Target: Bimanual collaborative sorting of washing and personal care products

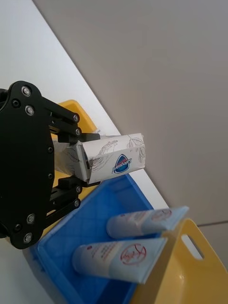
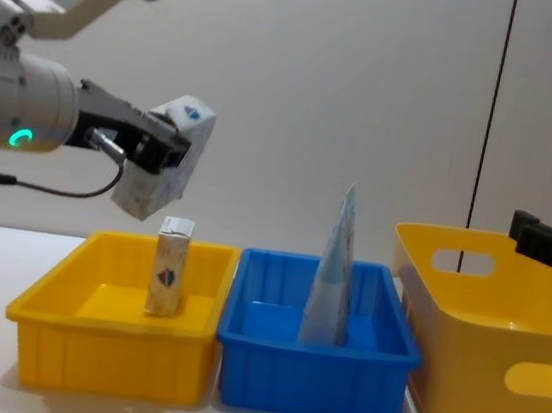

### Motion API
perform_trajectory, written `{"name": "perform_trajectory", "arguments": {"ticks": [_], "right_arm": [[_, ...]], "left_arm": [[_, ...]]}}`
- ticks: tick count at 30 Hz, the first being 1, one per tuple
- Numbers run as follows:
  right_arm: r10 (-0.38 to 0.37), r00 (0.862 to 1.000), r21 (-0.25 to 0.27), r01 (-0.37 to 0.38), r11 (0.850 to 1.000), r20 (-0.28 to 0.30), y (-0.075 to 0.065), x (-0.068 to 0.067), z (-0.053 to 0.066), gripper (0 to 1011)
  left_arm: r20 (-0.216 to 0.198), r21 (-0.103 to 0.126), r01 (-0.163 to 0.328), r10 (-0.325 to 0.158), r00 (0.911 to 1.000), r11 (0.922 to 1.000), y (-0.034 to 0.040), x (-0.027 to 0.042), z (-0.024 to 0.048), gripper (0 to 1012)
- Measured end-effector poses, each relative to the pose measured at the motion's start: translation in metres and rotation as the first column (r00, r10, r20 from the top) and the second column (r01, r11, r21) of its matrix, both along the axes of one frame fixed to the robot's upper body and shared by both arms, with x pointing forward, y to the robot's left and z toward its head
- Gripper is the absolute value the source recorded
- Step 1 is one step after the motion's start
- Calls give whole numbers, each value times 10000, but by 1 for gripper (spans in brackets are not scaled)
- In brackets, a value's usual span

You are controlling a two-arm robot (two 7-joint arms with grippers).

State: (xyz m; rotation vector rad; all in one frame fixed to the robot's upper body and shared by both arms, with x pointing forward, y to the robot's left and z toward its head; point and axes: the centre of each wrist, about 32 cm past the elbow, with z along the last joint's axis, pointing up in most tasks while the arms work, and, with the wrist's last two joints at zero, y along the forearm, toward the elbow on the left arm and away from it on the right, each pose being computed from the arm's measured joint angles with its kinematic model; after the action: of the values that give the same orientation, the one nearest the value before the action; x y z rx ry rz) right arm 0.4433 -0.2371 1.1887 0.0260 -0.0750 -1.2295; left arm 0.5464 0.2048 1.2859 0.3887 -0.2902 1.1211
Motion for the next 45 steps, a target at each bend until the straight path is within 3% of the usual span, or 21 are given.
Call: {"name": "perform_trajectory", "arguments": {"ticks": [9,12,18,19,21,23,25,28,31,32,35,36,37,38,42,43,44,45], "right_arm": [[0,10000,0,0,10000,-1,0,0,0,1000],[0,10000,1,0,10000,-1,0,0,0,1000],[0,10000,1,0,10000,-1,0,0,0,1000],[0,10000,1,0,10000,0,0,0,0,1000],[0,10000,0,0,10000,-1,0,0,0,1000],[0,10000,1,0,10000,-1,0,0,0,1000],[0,10000,1,0,10000,0,0,0,0,1000],[0,10000,1,0,10000,-1,0,0,0,1000],[0,10000,0,0,10000,-1,0,0,0,1000],[0,10000,1,0,10000,-1,0,0,0,1000],[0,10000,1,0,10000,-1,0,0,0,1000],[0,10000,0,0,10000,-1,0,0,0,1000],[0,10000,1,0,10000,-1,0,0,0,1000],[0,10000,1,0,10000,-1,0,0,0,1000],[0,10000,1,0,10000,0,0,0,0,1000],[0,10000,1,0,10000,-1,0,0,0,1000],[-1,10000,0,1,10000,-1,0,0,0,1000],[-1,10000,1,1,10000,-1,0,0,0,1000]], "left_arm": [[147,-38,1326,-1326,9911,9912,109,-14,143,352],[172,-84,1836,-1835,9829,9830,148,-12,186,352],[223,-167,2783,-2780,9603,9603,234,3,266,352],[239,-214,3062,-3056,9518,9517,253,8,284,352],[263,-241,3281,-3275,9445,9443,275,14,304,352],[273,-308,3667,-3659,9302,9298,307,24,325,352],[286,-342,3875,-3867,9218,9212,329,33,337,352],[315,-457,4455,-4444,8953,8941,384,59,366,352],[333,-516,4770,-4759,8789,8774,418,77,380,352],[348,-568,5016,-5004,8651,8632,439,89,388,352],[369,-624,5310,-5297,8474,8451,472,110,401,352],[386,-667,5550,-5537,8318,8291,494,124,410,352],[399,-688,5649,-5636,8251,8223,500,128,414,352],[428,-730,5855,-5840,8106,8074,520,143,421,352],[426,-785,6249,-6237,7805,7767,557,174,432,352],[437,-820,6469,-6457,7623,7582,573,188,436,352],[434,-827,6524,-6513,7576,7533,581,195,438,352],[448,-849,6737,-6727,7386,7341,597,210,443,352]]}}
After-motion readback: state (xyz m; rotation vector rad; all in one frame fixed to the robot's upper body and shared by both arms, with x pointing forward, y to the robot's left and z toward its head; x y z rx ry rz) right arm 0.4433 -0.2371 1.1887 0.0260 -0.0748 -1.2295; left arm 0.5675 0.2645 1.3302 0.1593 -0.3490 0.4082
